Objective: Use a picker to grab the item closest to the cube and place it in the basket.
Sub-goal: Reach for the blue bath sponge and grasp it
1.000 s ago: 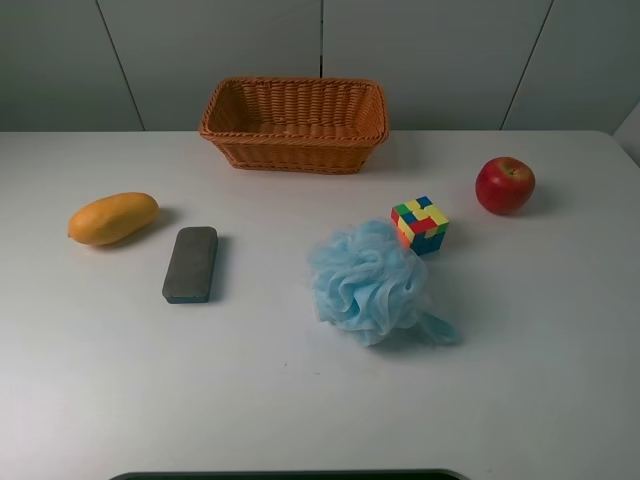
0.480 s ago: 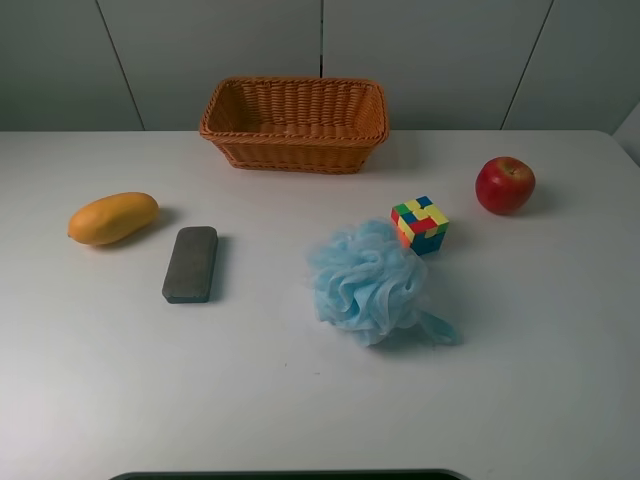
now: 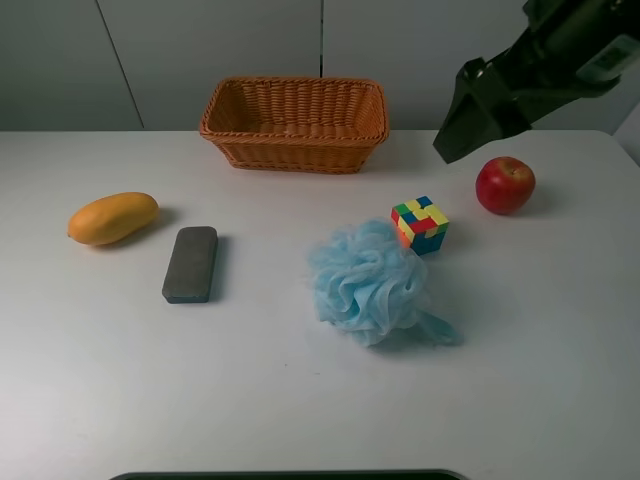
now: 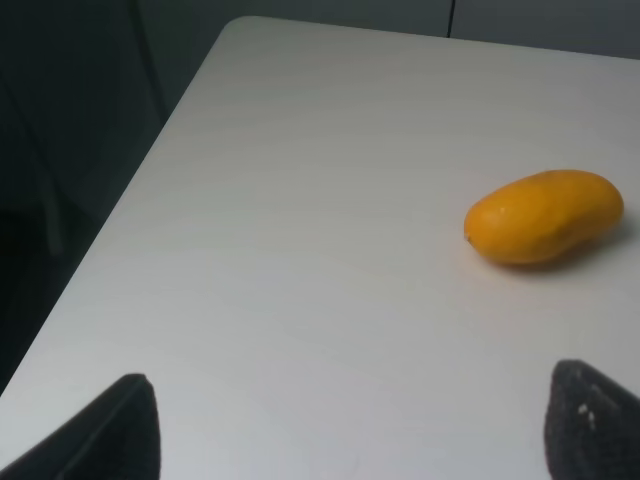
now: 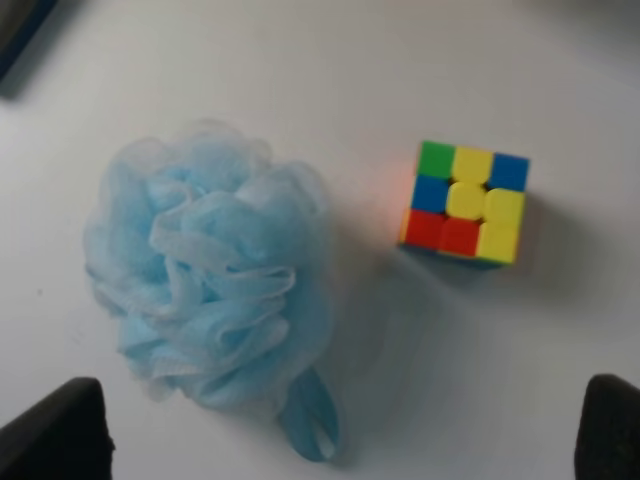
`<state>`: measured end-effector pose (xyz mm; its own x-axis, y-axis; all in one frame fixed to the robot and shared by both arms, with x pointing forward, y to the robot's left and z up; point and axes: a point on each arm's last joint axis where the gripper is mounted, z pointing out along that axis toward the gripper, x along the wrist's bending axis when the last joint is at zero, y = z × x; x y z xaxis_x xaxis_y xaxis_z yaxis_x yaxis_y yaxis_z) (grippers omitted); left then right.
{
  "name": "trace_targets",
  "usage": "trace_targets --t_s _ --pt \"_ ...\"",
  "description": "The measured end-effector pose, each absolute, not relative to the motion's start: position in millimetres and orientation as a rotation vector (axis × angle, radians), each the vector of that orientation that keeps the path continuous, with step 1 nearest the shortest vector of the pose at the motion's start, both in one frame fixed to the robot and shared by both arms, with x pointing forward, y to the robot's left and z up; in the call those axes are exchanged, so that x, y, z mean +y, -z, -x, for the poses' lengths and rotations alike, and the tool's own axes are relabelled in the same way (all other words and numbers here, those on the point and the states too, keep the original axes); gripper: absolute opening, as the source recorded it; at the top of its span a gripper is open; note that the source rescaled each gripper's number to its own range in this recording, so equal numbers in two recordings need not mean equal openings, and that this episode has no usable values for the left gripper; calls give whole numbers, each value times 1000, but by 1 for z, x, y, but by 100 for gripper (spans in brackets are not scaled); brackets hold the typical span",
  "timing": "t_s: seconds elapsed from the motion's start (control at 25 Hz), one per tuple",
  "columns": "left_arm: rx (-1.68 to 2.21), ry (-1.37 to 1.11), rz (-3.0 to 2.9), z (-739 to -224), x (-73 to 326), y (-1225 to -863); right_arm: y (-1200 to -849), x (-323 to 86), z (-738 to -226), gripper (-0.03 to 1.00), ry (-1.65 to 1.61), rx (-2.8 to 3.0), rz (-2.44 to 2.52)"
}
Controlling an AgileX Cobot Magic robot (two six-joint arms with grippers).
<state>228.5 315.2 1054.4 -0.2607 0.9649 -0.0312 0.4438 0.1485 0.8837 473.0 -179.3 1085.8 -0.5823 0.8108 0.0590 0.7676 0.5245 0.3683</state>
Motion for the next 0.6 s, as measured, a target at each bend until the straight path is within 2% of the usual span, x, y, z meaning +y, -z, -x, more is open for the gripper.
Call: trace_targets --t_s 0.28,0.6 --pt "1796 -1053 -1349 -229 315 -1054 -1026 -141 -476 100 -353 2734 -1512" --pt "1796 -1053 -1349 -229 315 -1054 -967 -117 -479 100 -369 2742 -1582"
